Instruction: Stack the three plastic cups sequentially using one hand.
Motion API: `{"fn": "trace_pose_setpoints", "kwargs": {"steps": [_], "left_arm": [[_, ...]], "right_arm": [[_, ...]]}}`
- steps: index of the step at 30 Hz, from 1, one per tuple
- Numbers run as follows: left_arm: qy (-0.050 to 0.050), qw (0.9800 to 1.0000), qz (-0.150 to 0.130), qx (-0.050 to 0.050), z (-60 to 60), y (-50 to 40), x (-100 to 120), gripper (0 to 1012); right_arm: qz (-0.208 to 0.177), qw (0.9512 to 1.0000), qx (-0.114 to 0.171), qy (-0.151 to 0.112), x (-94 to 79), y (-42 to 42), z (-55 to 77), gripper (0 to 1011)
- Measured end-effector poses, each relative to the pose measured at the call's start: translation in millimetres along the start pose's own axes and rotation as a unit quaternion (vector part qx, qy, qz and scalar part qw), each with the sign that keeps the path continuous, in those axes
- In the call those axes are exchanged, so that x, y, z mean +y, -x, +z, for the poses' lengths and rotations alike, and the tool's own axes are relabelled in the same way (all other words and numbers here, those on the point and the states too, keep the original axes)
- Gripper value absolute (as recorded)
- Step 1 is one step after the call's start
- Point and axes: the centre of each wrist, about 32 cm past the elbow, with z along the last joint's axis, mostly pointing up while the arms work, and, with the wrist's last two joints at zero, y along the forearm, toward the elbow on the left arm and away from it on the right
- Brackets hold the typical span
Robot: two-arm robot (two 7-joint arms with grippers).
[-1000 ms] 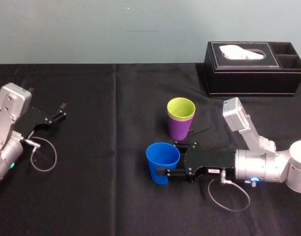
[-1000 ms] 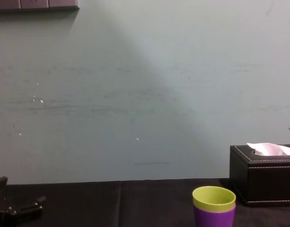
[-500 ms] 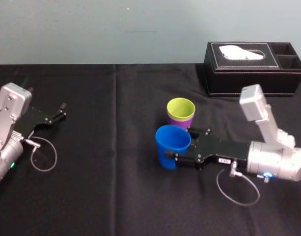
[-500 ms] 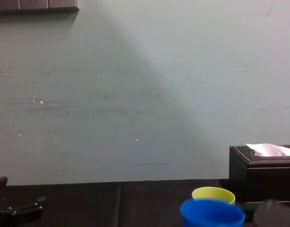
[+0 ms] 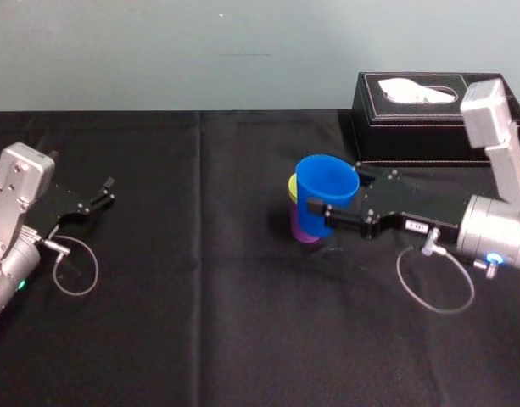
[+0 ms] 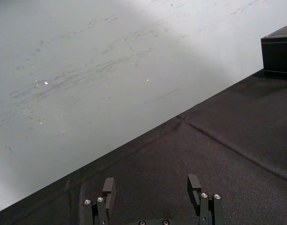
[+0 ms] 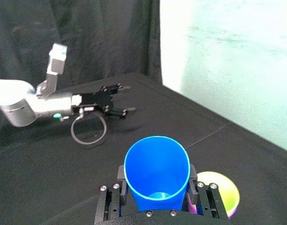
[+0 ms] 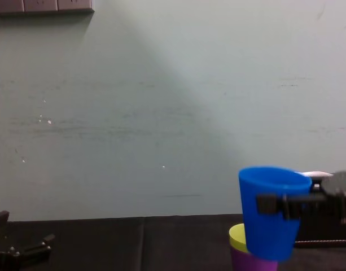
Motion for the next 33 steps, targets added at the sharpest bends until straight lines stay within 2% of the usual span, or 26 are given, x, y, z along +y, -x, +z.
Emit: {"fn": "trace_pose_setpoints", "kwargs": {"steps": [5, 6, 9, 12, 15, 33], "left_arm": [[0.000, 1.0000, 0.000, 0.000, 0.0, 0.0, 0, 1011], [0.000, 1.0000, 0.000, 0.000, 0.0, 0.0, 0, 1011], [0.000, 1.0000, 0.000, 0.000, 0.0, 0.0, 0, 1011], [0.000, 1.0000, 0.000, 0.000, 0.0, 0.0, 0, 1011], [0.000, 1.0000, 0.000, 0.000, 0.0, 0.0, 0, 1011], [0.000, 1.0000, 0.000, 0.000, 0.0, 0.0, 0, 1011]], "right_arm": [[-0.010, 0.9999, -0.006, -0.005, 1.6, -8.2, 12.0, 731], [-0.012, 0.9999, -0.006, -0.006, 3.4, -12.2, 14.8, 731], [-0.010, 0.9999, -0.007, -0.007, 7.3, -17.1, 17.5, 731], [-0.009, 0.9999, -0.007, 0.000, 15.8, -26.5, 19.8, 731], [-0.011, 0.9999, -0.009, 0.005, 21.1, -32.1, 21.2, 730], [-0.020, 0.9994, -0.006, 0.027, 33.0, -49.9, 10.6, 731]]}}
